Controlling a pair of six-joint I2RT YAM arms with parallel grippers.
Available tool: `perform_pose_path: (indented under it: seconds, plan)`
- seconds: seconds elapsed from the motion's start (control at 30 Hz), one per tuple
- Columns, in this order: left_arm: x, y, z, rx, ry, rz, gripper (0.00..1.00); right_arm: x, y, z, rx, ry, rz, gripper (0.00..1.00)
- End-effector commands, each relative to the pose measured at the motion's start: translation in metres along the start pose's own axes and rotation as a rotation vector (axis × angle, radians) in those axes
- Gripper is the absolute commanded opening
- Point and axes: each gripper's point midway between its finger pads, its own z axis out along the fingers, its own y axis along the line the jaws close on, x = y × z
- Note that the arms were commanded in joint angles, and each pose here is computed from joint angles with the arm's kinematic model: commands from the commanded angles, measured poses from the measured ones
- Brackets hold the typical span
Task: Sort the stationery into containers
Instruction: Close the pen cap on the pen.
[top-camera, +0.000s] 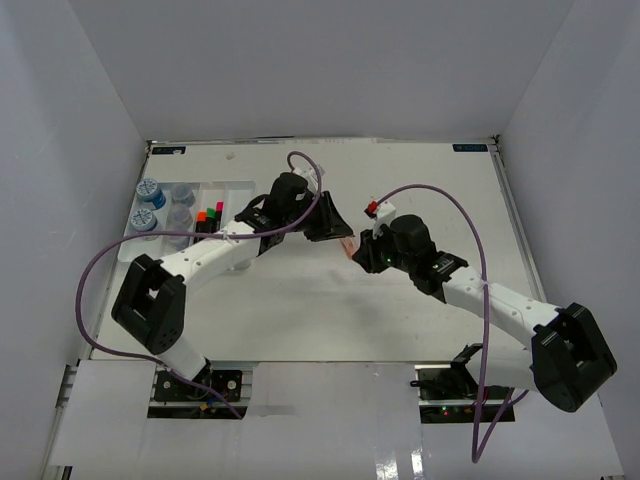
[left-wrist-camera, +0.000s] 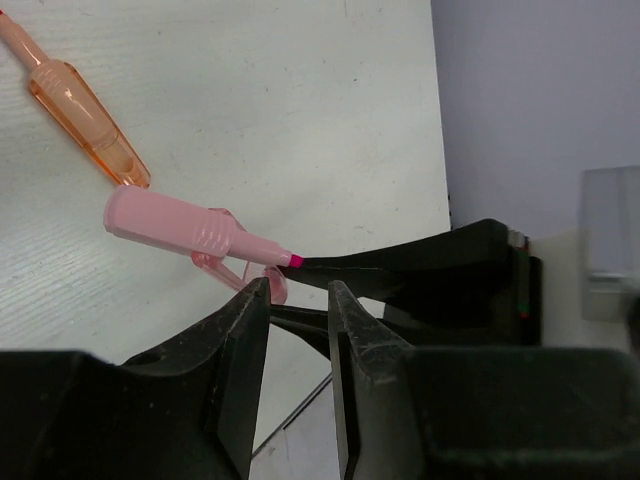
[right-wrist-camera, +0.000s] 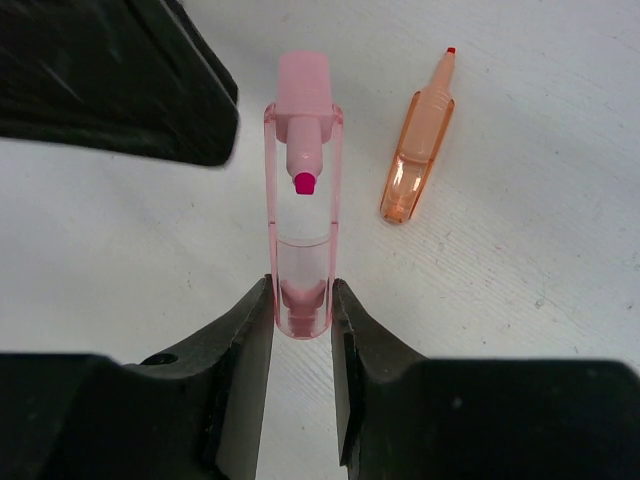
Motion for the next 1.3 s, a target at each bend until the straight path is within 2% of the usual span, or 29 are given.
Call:
perform_pose_path:
  seconds: [0.0, 0.03, 0.2, 0.23, 0.33, 0.37, 0.5, 0.77, 1.1, 1.27]
  plan:
    - [-0.04, -0.048, -0.043, 0.038, -0.15, 0.064, 0.4, -0.014, 0.002, -0.003, -0.002, -0.073, -0.02, 0.26]
    - [-0.047, -0.048, -0.047, 0.017, -0.173, 0.062, 0.42, -0.013, 0.002, -0.002, -0.004, -0.071, -0.02, 0.26]
    - [-0.036, -0.024, -0.059, -0.021, -0.17, -0.058, 0.48, -0.018, 0.004, -0.006, -0.015, -0.105, -0.024, 0.26]
    - [-0.03, -0.011, -0.058, -0.029, -0.164, -0.116, 0.57, -0.024, 0.006, -0.008, -0.021, -0.125, -0.027, 0.26]
    - [-0.031, -0.008, -0.064, 0.023, -0.186, -0.187, 0.73, -0.03, 0.008, -0.011, -0.03, -0.156, -0.039, 0.26]
    - [-0.027, -0.007, -0.065, 0.04, -0.174, -0.211, 0.83, -0.033, 0.009, -0.013, -0.033, -0.169, -0.044, 0.26]
    - [-0.024, -0.001, -0.065, 0.07, -0.166, -0.327, 0.98, -0.042, 0.012, -0.017, -0.047, -0.21, -0.068, 0.26]
    - [-0.042, -0.022, -0.059, 0.165, -0.176, -0.384, 0.97, -0.065, 0.024, -0.026, -0.103, -0.308, -0.105, 0.26]
    - [-0.063, -0.021, -0.044, 0.152, -0.205, -0.405, 0.8, -0.077, 0.033, -0.027, -0.148, -0.346, -0.129, 0.26]
    - [-0.074, -0.018, -0.044, 0.121, -0.238, -0.38, 0.66, -0.08, 0.031, -0.027, -0.138, -0.346, -0.14, 0.26]
